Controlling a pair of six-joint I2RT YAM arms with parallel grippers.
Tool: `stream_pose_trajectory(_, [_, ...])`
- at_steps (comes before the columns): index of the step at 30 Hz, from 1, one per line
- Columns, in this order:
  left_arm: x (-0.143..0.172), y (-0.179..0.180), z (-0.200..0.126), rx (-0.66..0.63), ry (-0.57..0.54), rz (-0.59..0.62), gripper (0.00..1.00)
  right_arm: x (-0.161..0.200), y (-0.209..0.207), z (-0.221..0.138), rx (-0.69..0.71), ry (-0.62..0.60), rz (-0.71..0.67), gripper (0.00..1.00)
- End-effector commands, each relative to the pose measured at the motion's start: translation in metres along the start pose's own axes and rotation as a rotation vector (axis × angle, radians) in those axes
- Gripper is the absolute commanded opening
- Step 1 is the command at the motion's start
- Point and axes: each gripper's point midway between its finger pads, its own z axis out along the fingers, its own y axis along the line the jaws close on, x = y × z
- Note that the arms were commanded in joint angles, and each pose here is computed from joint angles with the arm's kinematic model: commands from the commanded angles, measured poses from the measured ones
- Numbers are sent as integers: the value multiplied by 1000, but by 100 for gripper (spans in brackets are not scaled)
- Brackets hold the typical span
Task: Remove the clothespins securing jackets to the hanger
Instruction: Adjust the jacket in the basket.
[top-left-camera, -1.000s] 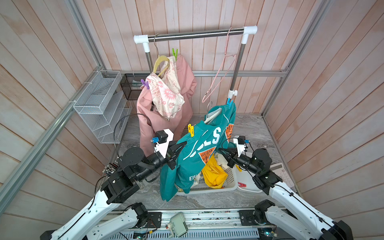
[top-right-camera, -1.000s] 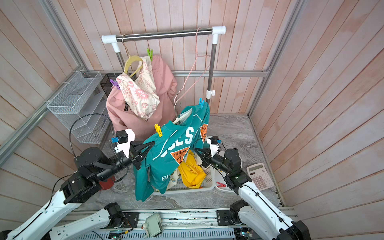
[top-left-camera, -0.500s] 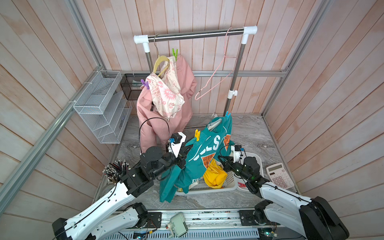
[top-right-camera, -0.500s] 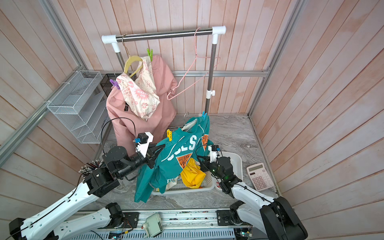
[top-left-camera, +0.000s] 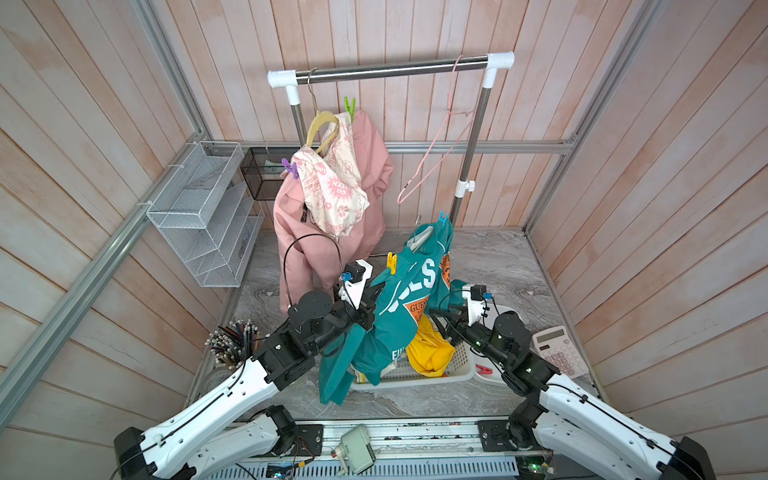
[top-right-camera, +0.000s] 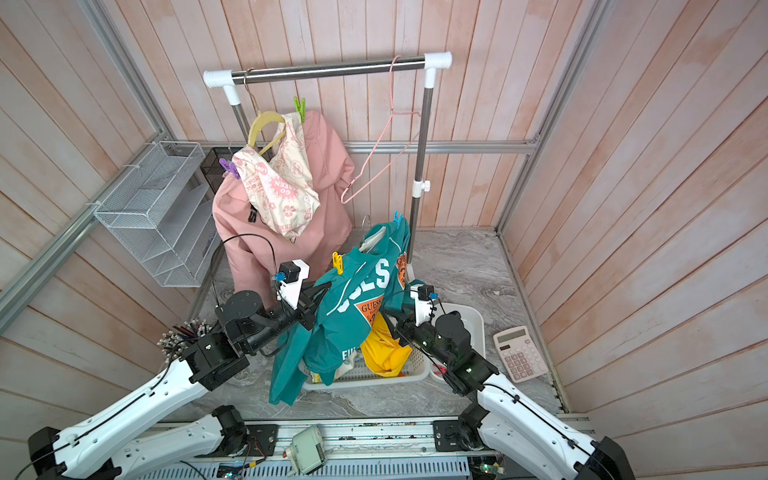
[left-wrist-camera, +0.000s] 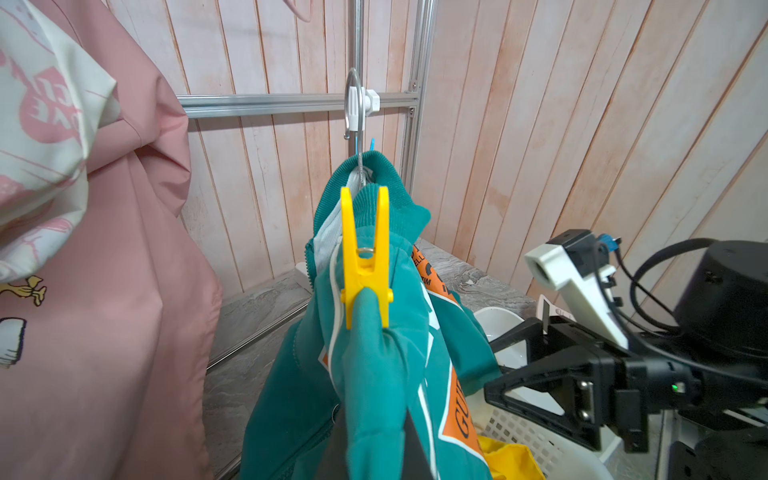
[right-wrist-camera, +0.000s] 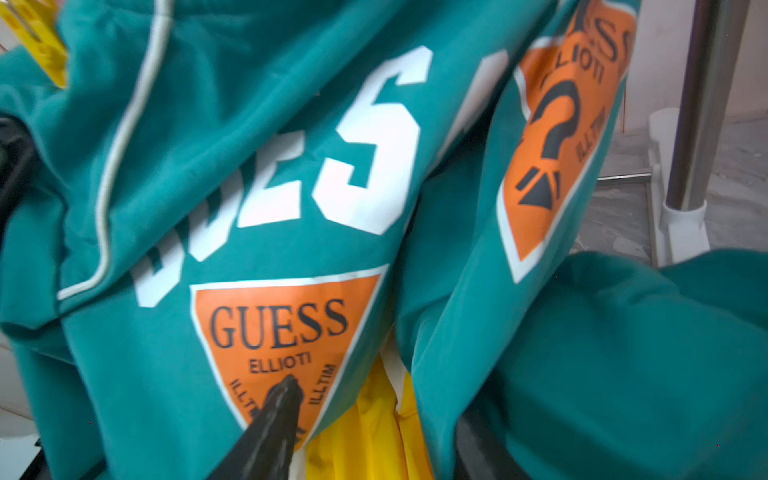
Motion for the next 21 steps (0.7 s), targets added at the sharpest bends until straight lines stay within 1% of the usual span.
stream_pose_trajectory(1, [-46, 2, -2, -6, -154, -5, 0, 19, 6, -2, 30, 69, -5, 55])
stream_pose_trajectory(6, [-39, 2, 4, 7, -120, 2, 0, 29, 50, 2, -72, 81, -25, 55])
stream_pose_trajectory(9, [-37, 1, 6, 38, -110, 0, 0, 41, 63, 3, -88, 95, -44, 56])
stream_pose_trajectory(12, [-33, 2, 7, 50, -92, -1, 0, 58, 56, 3, -66, 132, -26, 56])
stream_pose_trajectory(15, [-25, 8, 10, 23, -47, 3, 0, 59, 52, -1, -55, 126, 0, 56])
stream_pose_trajectory(17, [-21, 12, 10, 10, -28, 5, 0, 62, 43, -3, -11, 133, 3, 56])
stream_pose_trajectory(21, [-19, 19, 9, -28, -23, 4, 0, 60, 35, -12, 31, 140, -18, 56])
